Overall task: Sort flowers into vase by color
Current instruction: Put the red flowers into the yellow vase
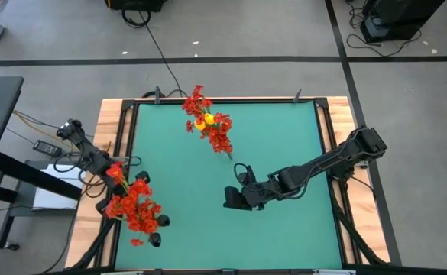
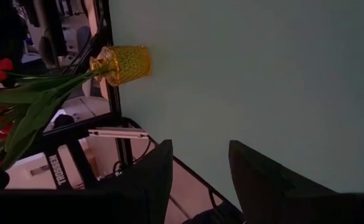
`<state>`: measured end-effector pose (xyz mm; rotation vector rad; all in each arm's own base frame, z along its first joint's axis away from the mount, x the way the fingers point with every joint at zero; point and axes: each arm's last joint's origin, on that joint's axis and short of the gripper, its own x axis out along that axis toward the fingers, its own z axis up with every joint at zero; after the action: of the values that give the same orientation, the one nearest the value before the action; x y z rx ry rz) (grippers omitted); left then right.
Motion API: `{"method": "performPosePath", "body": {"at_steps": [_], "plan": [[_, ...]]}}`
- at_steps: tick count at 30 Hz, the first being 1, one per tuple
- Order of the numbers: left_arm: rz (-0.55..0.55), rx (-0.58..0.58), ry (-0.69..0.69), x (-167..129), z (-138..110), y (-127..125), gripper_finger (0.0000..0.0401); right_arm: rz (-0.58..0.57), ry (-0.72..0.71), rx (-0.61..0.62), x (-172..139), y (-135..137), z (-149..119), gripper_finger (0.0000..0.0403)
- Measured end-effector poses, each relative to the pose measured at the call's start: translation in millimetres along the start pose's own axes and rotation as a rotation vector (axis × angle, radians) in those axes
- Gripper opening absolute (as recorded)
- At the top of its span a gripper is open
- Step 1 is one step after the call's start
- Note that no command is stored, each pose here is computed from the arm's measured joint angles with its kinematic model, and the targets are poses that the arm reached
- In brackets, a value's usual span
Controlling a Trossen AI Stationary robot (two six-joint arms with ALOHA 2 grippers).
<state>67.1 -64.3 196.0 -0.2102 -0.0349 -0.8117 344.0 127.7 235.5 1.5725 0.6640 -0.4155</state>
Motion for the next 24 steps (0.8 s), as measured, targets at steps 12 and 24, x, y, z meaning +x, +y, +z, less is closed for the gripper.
{"method": "performPosePath", "body": {"at_steps": [12,24], "plan": [[-0.015,-0.034,0.024,3.2,-20.9,3.1,0.0014,0.003,0.004,0.024,0.3,0.9,2.2,0.0166],[-0.006,-0.095,0.061,3.1,-24.5,3.8,0.0046,0.000,0.012,0.040,1.2,3.2,11.5,0.0166]]}}
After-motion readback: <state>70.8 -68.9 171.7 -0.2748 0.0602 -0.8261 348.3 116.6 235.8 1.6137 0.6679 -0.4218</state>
